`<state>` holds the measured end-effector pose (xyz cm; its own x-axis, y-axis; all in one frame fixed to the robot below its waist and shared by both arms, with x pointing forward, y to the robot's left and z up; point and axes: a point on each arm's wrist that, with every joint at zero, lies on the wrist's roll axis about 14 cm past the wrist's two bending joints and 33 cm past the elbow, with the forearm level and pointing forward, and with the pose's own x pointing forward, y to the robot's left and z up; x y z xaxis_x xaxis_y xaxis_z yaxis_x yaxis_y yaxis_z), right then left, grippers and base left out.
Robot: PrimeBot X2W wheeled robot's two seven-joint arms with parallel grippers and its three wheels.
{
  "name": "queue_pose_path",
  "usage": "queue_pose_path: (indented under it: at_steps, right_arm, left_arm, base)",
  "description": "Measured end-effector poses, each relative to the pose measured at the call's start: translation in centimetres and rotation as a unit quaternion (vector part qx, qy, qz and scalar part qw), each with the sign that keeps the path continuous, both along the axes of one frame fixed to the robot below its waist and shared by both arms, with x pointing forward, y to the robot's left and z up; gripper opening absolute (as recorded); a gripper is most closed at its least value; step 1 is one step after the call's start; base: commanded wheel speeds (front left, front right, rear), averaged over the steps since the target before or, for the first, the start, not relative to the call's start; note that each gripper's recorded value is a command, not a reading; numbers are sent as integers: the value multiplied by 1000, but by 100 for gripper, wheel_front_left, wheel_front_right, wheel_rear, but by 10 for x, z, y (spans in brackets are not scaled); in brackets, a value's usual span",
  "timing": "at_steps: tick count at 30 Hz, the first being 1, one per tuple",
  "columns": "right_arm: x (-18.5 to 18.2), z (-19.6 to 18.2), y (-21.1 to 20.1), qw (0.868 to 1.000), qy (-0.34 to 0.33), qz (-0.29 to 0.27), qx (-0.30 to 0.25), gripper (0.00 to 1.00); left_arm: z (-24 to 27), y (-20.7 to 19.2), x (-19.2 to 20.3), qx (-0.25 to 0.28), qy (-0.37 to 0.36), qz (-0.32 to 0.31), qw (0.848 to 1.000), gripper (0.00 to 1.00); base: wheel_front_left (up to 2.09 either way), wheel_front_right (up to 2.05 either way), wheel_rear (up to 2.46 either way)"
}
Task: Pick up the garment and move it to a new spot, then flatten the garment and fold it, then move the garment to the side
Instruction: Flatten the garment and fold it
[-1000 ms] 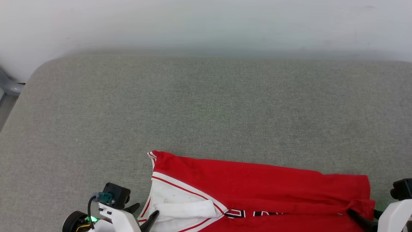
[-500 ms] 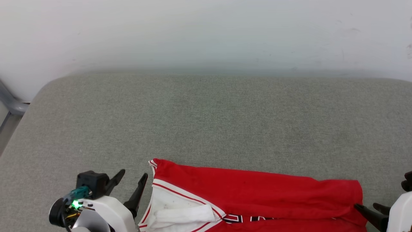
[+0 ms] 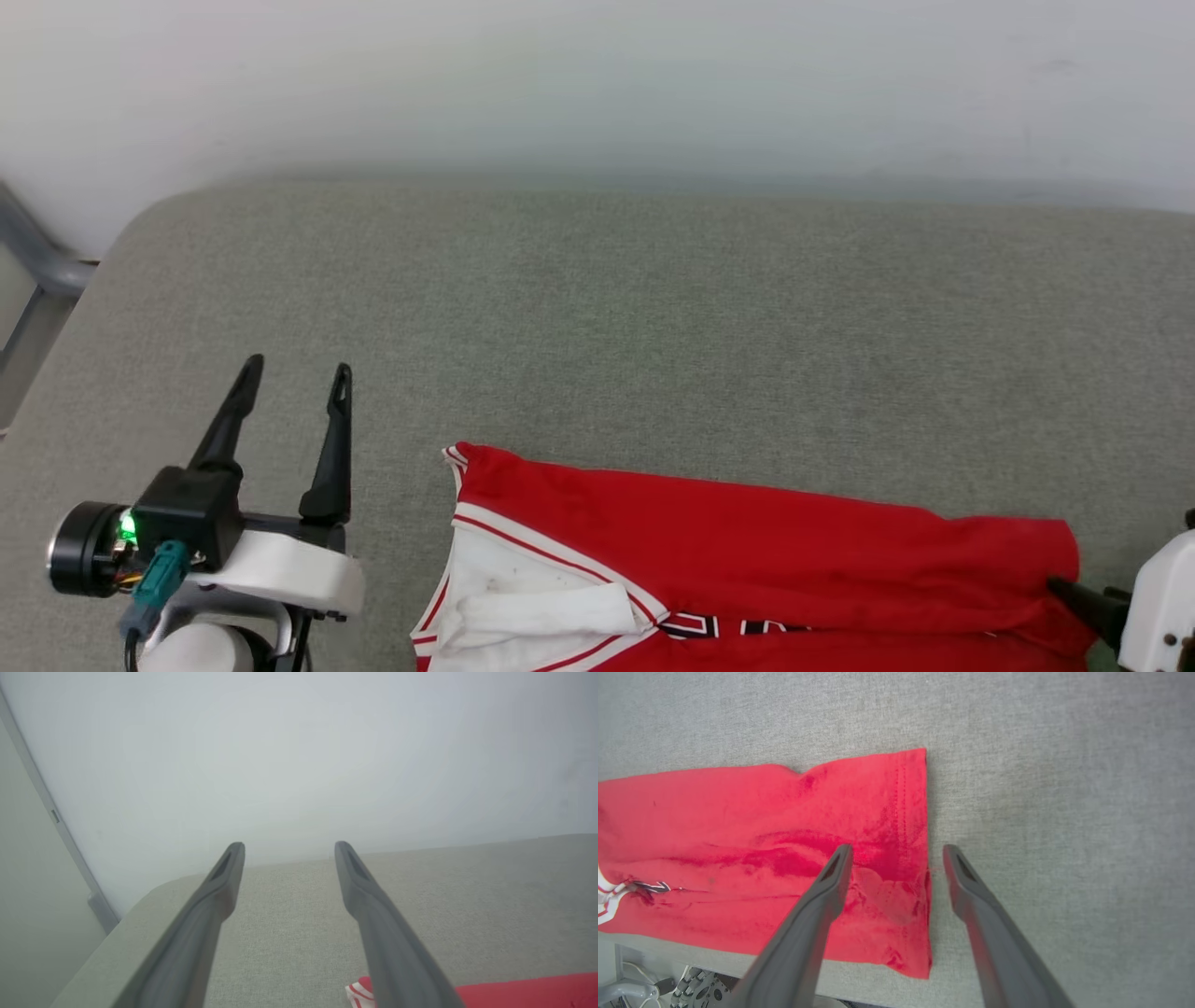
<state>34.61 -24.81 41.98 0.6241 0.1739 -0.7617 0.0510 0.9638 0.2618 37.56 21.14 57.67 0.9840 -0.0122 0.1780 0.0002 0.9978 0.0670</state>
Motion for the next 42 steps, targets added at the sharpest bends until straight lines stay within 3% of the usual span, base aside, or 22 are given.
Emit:
queue_pose_path:
  at_steps: [7,20,42]
  right_arm:
    - [-3,-26,8,998,59,-26,10,100]
    - [-10,-64,14,990,131,-42,25,100]
    - [-5,-70,61,991,111,6,69,100]
  left_arm:
    - [11,3,-5,45,-44,7,998,100]
    - [-2,11,-2,43,-38,12,998,100]
    - [-8,13,-7,39,-36,9,999,100]
  base:
    - [0,0,0]
    - [0,0,0]
    - [0,0,0]
